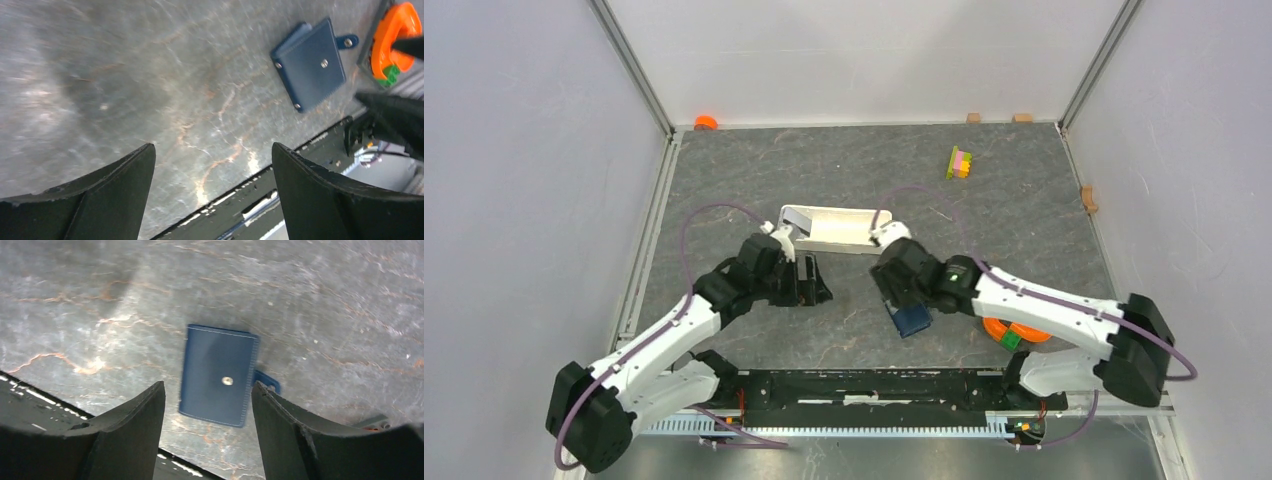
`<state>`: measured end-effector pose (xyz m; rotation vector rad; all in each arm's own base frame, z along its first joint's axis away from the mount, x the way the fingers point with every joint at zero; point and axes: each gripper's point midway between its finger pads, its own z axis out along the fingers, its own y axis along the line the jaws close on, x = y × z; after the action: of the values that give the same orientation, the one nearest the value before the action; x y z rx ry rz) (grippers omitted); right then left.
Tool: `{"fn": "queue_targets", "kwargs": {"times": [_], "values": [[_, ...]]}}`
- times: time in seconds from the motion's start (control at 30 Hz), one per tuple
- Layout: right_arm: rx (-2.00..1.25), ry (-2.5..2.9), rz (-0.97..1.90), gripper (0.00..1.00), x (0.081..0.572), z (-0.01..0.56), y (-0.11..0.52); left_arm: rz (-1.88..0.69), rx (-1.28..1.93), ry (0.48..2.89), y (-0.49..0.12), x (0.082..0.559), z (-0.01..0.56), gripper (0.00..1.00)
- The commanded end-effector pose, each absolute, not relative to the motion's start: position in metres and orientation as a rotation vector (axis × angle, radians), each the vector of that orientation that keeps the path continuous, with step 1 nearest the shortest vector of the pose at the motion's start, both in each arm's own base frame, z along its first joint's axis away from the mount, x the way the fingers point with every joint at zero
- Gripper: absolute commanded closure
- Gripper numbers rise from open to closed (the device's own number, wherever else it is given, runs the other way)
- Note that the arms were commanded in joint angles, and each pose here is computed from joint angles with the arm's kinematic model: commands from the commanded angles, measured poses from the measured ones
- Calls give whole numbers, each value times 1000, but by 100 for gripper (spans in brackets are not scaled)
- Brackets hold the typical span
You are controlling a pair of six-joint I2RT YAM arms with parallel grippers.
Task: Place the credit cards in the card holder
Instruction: Turn over the card holder at the center of the board, then close the card holder at the center of the board.
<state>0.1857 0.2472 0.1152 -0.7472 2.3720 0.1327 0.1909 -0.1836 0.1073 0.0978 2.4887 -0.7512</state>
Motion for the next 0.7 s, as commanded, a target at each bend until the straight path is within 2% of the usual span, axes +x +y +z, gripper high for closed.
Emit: {"fn": "queue_targets", "kwargs": {"times": [0.0,0.17,0.27,0.53,0.67], "values": [[-707,2405,248,33,195,107,219,-918,69,2408,-231,189,120,9],[-620,2463,253,40,207,87,182,-1009,134,2426,-280,180,106,9],[-601,2490,241,46,211,77,169,-1029,173,2449,-303,180,94,14],[-578,2499,294,60,219,68,162,-1053,203,2475,-339,193,76,17],[-580,2511,344,64,216,63,165,-1071,219,2504,-351,193,65,17]]}}
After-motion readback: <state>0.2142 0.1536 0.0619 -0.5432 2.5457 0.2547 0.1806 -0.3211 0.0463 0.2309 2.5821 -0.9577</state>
